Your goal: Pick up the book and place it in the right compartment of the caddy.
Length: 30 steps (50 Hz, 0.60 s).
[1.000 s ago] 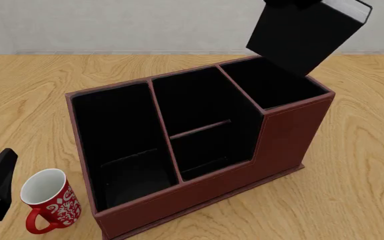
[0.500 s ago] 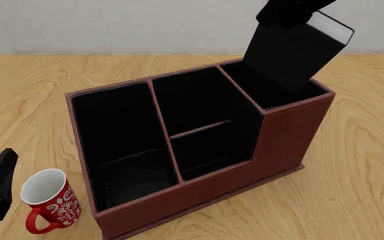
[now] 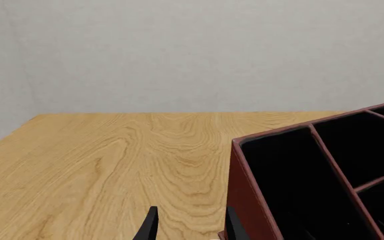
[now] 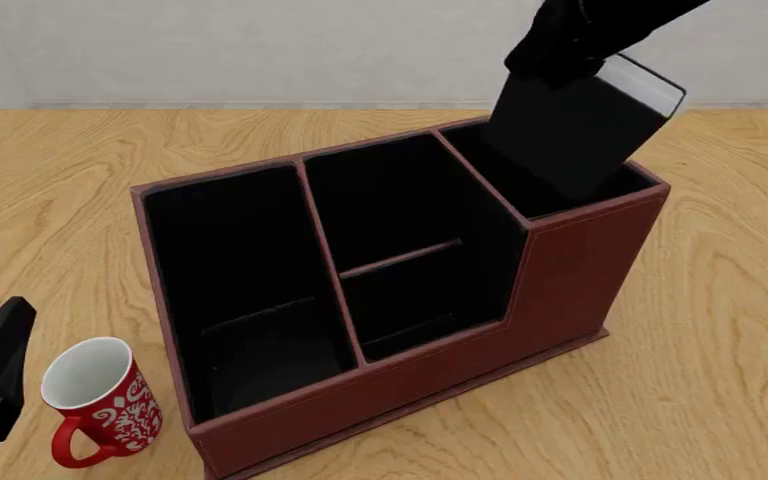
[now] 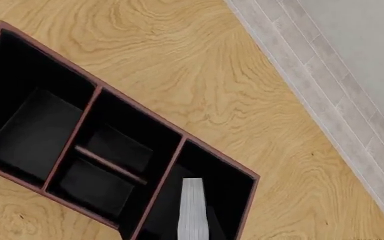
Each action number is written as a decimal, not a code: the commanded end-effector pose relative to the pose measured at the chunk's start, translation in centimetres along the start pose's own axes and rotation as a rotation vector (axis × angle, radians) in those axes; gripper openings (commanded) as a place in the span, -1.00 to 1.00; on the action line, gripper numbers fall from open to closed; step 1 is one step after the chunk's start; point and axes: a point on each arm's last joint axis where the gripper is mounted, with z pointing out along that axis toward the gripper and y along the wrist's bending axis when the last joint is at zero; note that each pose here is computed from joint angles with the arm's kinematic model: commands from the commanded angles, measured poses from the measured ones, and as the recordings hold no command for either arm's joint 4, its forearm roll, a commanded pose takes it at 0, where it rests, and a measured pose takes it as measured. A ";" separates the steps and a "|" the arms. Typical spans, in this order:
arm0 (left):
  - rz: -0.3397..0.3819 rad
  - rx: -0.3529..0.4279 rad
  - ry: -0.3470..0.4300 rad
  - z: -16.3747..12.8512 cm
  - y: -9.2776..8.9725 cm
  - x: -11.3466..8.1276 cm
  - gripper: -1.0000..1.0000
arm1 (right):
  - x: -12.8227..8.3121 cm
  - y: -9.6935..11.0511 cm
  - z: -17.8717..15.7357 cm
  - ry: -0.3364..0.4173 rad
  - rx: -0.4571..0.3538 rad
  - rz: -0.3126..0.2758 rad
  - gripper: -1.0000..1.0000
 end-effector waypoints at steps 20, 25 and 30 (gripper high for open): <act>0.000 0.000 0.000 0.0 0.0 0.0 1.00 | 0.9 -0.6 2.3 0.012 0.025 0.050 -1.00; 0.000 0.000 0.000 0.0 0.0 0.0 1.00 | 1.0 -0.6 2.8 0.015 0.024 0.054 -1.00; 0.000 0.000 0.000 0.0 0.0 0.0 1.00 | 1.2 -0.8 3.3 0.020 0.028 0.061 -1.00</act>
